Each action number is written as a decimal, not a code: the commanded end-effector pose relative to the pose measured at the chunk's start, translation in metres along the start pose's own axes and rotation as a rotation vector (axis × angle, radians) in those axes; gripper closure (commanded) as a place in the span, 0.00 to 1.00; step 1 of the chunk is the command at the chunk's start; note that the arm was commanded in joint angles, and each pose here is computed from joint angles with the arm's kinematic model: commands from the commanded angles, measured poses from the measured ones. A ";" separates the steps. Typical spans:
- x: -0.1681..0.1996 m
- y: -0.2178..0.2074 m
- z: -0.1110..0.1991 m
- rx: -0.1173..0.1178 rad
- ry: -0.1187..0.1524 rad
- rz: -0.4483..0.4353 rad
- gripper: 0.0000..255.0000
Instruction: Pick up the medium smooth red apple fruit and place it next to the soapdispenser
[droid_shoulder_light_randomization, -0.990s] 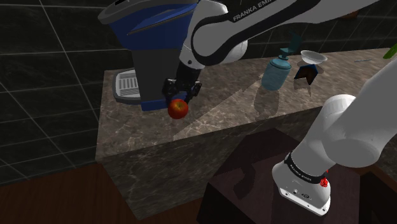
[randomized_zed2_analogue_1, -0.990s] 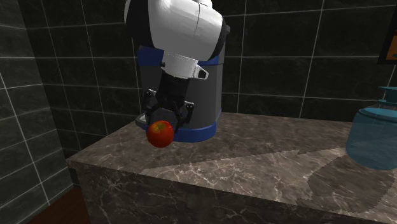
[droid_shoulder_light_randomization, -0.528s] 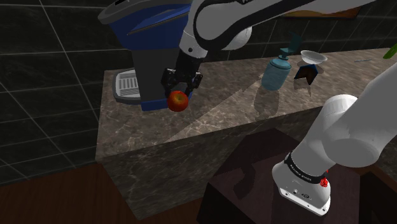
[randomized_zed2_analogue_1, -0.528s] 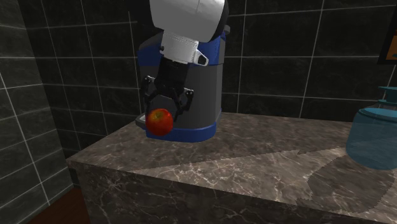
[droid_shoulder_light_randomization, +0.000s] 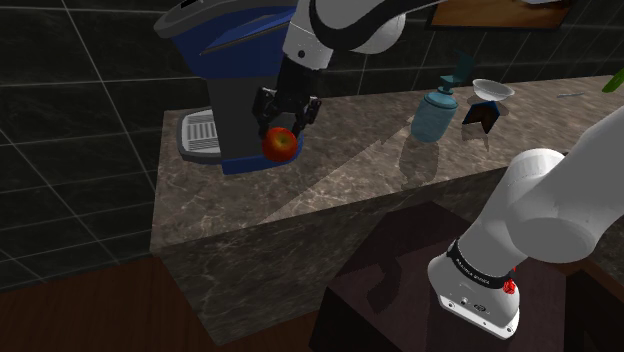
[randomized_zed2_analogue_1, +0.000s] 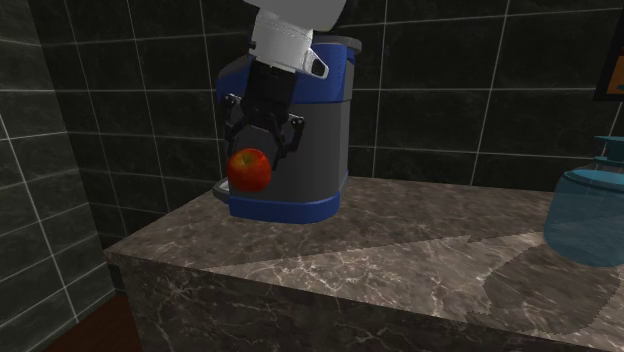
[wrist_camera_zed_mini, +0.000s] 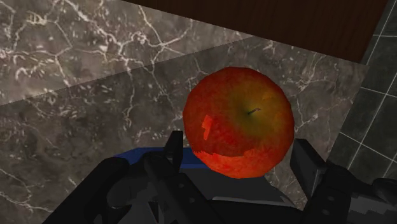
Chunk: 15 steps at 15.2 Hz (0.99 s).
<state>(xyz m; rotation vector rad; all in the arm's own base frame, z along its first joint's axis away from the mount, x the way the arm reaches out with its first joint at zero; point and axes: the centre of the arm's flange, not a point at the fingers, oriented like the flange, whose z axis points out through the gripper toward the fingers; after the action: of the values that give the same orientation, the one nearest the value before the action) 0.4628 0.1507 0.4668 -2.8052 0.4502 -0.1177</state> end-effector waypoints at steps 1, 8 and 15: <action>0.001 -0.004 -0.010 0.000 0.000 0.000 1.00; 0.002 -0.015 -0.045 0.000 0.000 0.000 1.00; 0.004 -0.026 -0.080 0.000 0.000 0.000 1.00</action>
<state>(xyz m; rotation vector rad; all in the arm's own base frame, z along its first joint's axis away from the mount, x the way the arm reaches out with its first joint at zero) 0.4642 0.1507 0.5462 -2.8054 0.4502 -0.1176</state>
